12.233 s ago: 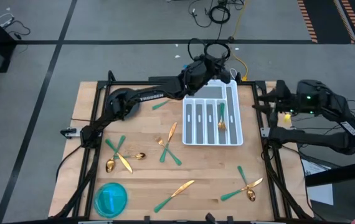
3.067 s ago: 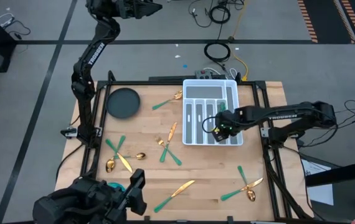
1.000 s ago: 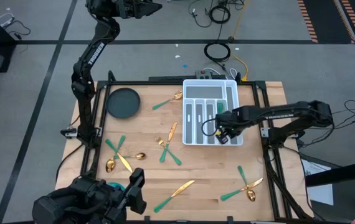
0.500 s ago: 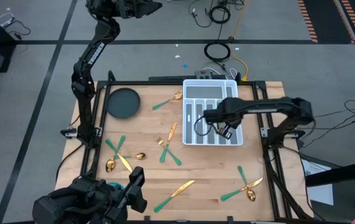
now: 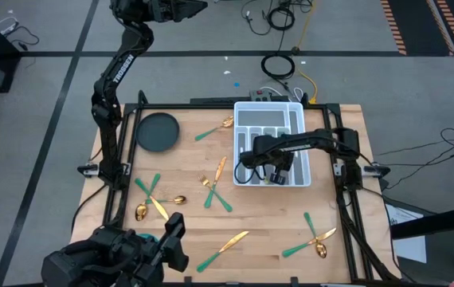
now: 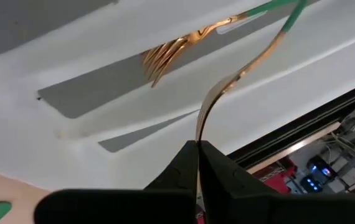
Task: Sort silverware
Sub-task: Put the top green fork into the silverware tray
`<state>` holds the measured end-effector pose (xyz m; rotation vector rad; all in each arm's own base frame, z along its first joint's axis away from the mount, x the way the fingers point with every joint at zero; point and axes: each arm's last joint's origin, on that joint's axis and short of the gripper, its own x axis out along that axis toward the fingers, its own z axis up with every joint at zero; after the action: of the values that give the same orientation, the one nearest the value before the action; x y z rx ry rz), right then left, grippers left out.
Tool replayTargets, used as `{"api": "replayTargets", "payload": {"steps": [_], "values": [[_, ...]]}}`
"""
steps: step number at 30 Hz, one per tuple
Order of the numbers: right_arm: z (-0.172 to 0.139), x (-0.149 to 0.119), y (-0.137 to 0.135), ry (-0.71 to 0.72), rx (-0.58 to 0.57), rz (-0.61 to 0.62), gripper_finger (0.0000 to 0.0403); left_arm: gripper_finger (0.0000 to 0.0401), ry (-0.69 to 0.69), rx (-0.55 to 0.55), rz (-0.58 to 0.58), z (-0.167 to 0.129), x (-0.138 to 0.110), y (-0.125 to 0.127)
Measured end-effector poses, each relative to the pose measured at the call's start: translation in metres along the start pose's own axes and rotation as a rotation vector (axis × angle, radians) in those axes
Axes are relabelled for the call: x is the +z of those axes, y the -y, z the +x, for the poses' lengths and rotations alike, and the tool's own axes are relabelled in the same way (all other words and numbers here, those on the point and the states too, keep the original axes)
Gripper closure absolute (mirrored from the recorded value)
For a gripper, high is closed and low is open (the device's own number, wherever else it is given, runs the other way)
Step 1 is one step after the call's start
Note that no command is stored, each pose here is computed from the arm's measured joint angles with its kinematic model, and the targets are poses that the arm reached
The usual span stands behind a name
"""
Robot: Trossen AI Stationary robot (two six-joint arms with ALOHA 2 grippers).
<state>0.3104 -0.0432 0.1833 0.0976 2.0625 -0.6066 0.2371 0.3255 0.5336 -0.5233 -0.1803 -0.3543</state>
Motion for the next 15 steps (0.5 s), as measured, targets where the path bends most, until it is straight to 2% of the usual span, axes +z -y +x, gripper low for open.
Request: {"api": "replayTargets", "payload": {"steps": [15], "values": [[0.003,0.004,0.012,-0.015,0.02,-0.053,0.0403,0.0278,0.015,0.005,0.0,0.0,0.0,0.0]]}}
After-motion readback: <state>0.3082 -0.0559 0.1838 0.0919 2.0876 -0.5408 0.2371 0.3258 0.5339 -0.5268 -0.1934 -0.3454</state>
